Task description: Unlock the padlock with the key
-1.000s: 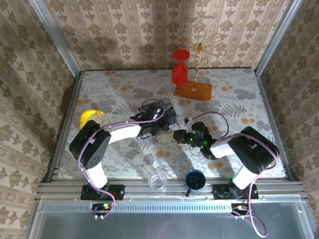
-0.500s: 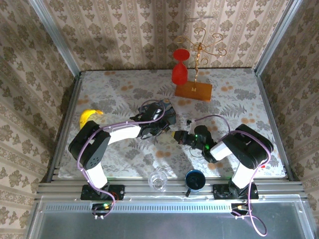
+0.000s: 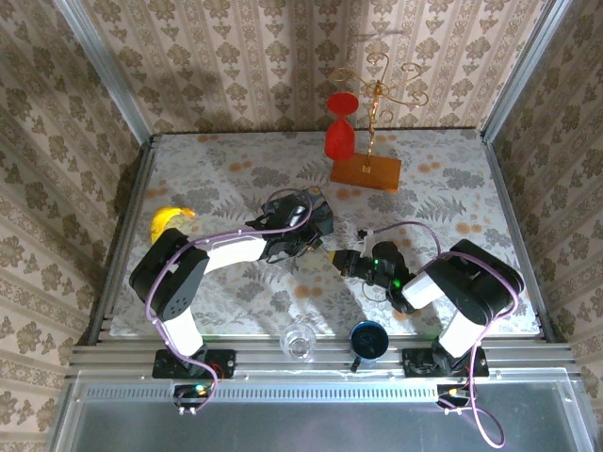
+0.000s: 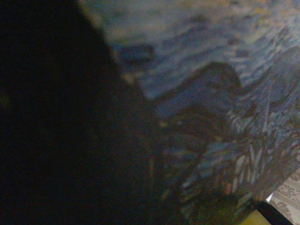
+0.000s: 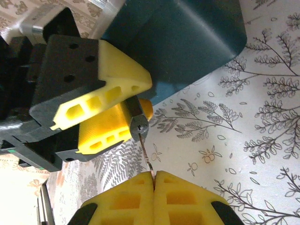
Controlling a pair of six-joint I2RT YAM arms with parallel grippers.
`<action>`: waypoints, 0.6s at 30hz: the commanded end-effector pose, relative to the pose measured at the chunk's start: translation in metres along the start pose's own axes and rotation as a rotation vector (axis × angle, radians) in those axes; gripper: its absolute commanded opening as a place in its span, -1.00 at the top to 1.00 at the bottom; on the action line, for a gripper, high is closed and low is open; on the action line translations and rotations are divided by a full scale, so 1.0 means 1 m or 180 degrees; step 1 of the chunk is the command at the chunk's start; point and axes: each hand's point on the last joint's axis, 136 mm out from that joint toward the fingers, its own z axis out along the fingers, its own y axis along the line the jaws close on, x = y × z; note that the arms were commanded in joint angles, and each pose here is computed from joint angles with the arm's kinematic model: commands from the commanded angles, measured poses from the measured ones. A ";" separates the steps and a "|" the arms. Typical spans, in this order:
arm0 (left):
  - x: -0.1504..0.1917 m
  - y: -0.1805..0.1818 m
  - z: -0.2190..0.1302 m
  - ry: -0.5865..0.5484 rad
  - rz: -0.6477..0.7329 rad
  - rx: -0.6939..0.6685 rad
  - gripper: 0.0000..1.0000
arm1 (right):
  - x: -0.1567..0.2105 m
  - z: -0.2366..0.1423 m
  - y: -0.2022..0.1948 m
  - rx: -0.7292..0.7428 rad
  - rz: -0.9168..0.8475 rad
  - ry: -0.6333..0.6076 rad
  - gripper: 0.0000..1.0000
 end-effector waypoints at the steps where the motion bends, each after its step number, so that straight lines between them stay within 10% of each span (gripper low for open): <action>1: -0.001 -0.024 -0.012 0.0002 -0.0062 0.0255 1.00 | -0.010 -0.001 0.004 -0.0006 0.0002 -0.0106 1.00; 18: 0.000 -0.024 -0.010 0.0026 -0.0134 0.0308 1.00 | -0.012 0.011 0.004 -0.0056 0.0071 -0.0127 1.00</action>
